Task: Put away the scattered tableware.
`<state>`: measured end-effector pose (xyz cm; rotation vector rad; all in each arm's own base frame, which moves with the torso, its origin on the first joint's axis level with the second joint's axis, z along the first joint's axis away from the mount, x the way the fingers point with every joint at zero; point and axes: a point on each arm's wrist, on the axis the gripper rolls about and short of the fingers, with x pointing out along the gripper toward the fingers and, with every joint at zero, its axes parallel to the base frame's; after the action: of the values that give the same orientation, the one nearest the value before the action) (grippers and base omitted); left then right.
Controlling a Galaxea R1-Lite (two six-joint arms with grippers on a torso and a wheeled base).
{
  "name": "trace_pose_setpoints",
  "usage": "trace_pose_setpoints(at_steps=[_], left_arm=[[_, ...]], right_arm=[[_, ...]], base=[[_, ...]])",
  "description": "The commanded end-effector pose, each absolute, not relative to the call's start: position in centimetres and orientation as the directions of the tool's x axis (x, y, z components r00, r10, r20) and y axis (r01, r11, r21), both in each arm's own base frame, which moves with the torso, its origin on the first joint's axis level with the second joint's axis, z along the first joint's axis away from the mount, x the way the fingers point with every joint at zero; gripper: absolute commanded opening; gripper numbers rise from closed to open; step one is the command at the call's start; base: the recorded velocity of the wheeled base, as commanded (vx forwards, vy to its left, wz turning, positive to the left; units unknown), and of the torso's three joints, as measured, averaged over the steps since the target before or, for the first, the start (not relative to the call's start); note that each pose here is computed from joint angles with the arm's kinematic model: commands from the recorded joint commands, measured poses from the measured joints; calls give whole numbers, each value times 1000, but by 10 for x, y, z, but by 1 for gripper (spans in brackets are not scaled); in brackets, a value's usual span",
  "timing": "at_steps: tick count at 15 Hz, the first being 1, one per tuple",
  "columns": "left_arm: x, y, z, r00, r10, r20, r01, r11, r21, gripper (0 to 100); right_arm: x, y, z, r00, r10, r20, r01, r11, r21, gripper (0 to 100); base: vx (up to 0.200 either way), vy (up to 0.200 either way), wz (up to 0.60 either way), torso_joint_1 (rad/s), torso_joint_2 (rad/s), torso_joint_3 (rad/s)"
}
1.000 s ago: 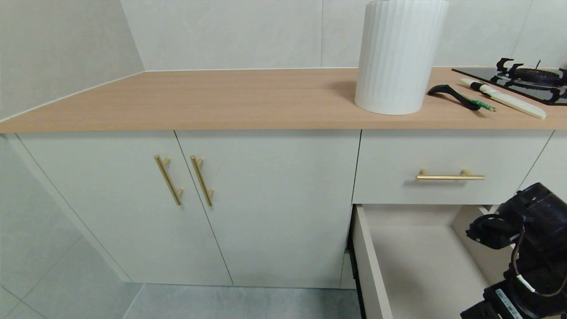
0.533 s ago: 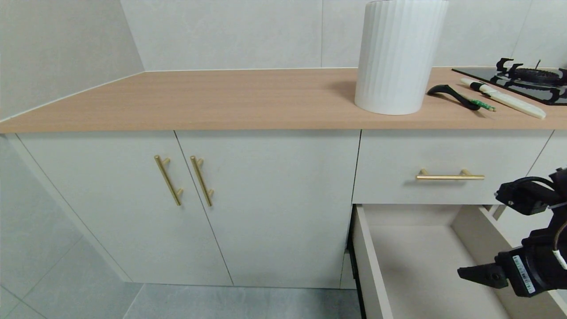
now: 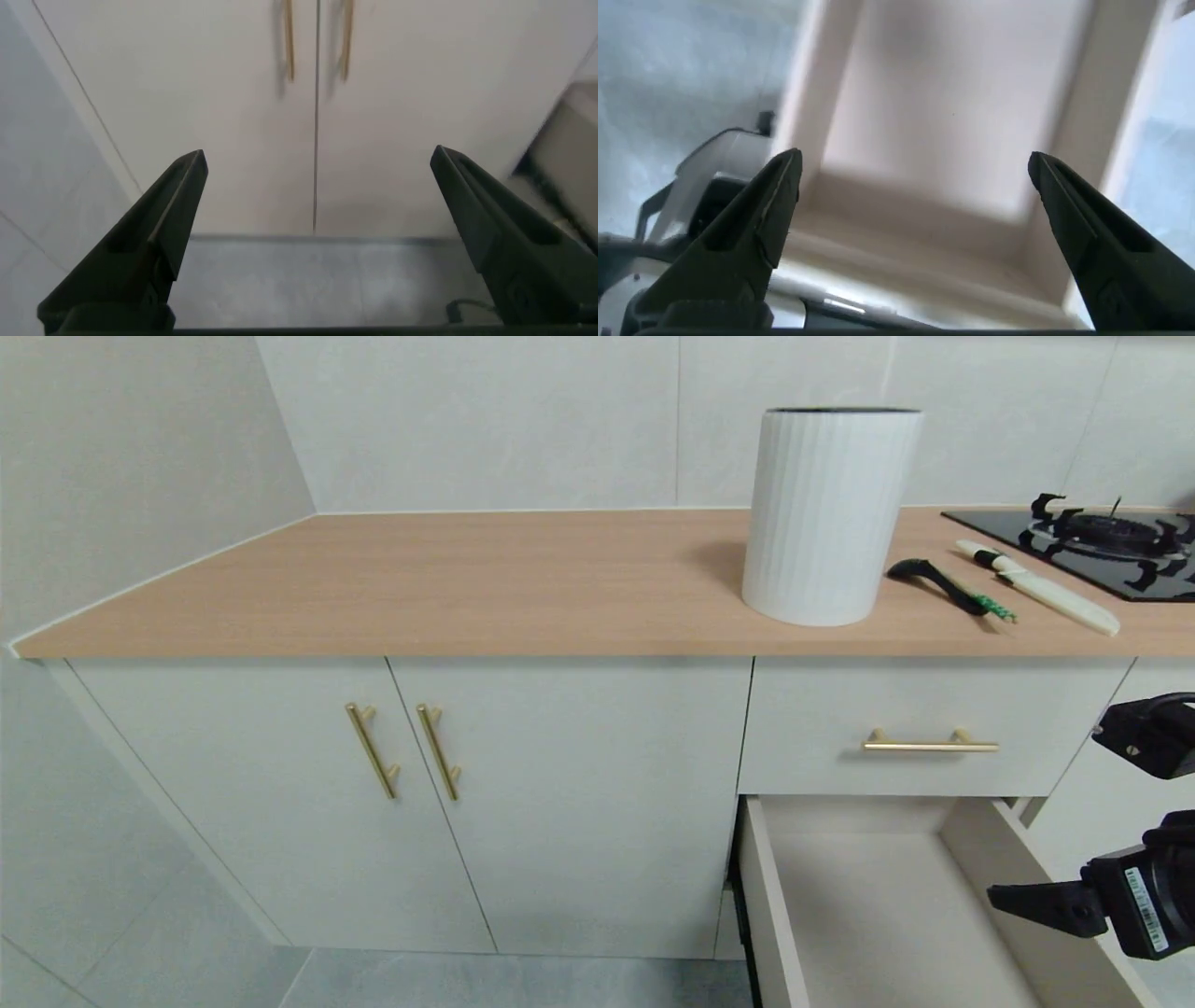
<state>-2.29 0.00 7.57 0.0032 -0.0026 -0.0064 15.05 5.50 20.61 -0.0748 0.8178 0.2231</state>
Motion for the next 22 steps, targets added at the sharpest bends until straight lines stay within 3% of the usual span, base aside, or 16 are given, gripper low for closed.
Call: trace_pose_setpoints(at_steps=[1,6,8,10,11,13,15,22], left_arm=[[-23,0,76,1000,-6,2,6,1000,3,100],[-23,0,76,1000,-6,2,6,1000,3,100],[-23,0,76,1000,-6,2,6,1000,3,100],[-23,0,76,1000,-6,2,6,1000,3,100],[-23,0,76,1000,-6,2,6,1000,3,100],[-23,0,76,1000,-6,2,6,1000,3,100],[-23,0,76,1000,-6,2,6,1000,3,100],[-23,0,76,1000,-6,2,6,1000,3,100]], right_arm=[[149,54,207,666,169,-726,-227,974,19,100],[145,53,209,676,174,-716,-230,973,20,100],[144,53,221,742,196,-642,-234,972,26,100],[156,54,241,815,188,-547,-213,977,18,100],[173,55,266,857,163,-488,-175,984,22,100],[199,59,283,876,145,-460,-151,988,24,100],[223,58,284,881,82,-466,-89,996,7,100],[311,39,242,883,-97,-459,98,995,-21,100]], base=[[0,0,0,41,-515,-266],[0,0,0,229,-451,-259],[0,0,0,78,-149,-85],[0,0,0,18,-33,-16],[0,0,0,0,0,0],[0,0,0,0,0,0],[0,0,0,0,0,0],[0,0,0,0,0,0]])
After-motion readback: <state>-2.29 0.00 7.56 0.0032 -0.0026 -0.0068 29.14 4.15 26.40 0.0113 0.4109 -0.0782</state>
